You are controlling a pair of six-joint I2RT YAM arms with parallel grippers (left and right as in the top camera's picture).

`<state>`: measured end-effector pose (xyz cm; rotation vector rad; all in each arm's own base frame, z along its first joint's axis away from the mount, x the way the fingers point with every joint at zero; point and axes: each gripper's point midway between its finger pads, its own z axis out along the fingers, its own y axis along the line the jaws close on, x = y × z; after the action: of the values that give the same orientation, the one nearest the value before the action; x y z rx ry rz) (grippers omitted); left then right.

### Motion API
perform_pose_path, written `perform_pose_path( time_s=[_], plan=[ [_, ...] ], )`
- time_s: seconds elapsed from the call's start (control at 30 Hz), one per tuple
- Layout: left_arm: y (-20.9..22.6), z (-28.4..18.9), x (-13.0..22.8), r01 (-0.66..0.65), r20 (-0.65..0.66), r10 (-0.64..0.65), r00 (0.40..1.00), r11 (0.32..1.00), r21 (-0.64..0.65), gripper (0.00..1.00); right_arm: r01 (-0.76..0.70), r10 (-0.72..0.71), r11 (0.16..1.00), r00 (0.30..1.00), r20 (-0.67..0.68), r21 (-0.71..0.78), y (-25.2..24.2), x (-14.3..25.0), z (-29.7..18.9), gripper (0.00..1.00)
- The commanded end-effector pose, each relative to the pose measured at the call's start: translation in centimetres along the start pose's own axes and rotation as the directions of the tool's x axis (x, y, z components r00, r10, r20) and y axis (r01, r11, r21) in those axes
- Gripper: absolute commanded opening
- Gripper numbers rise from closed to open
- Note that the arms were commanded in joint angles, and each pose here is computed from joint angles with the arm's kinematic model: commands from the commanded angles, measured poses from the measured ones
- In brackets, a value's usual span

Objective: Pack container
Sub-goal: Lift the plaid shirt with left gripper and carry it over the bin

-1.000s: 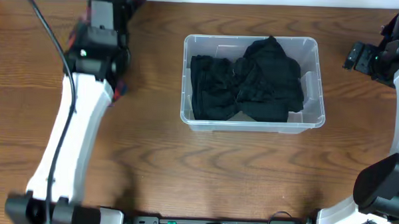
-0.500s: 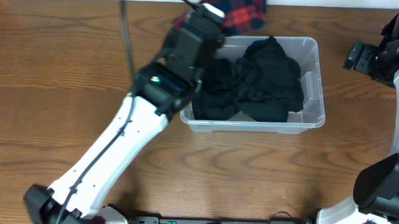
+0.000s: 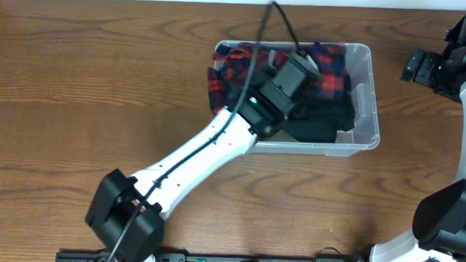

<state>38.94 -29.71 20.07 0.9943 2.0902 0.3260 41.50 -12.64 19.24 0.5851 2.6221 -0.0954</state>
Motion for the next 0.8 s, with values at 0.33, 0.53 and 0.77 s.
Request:
perform_pose_path(
  time_s=[0.33, 0.53, 0.77],
  plan=[
    [-5.2, -0.1, 0.2, -0.034, -0.008, 0.036, 0.999, 0.988, 0.151, 0.06, -0.016, 0.016, 1.0, 1.0, -0.004, 0.006, -0.2, 0.0, 0.2, 0.99],
    [-6.0, 0.7, 0.7, 0.05, -0.043, -0.044, 0.998, 0.986, 0.161, 0.16, -0.016, 0.016, 1.0, 1.0, -0.004, 0.006, -0.2, 0.0, 0.2, 0.99],
    [-6.1, 0.4, 0.2, 0.111, -0.033, -0.107, 0.994, 0.979, 0.172, 0.58, -0.016, 0.016, 1.0, 1.0, -0.004, 0.006, -0.2, 0.0, 0.2, 0.99]
  ],
)
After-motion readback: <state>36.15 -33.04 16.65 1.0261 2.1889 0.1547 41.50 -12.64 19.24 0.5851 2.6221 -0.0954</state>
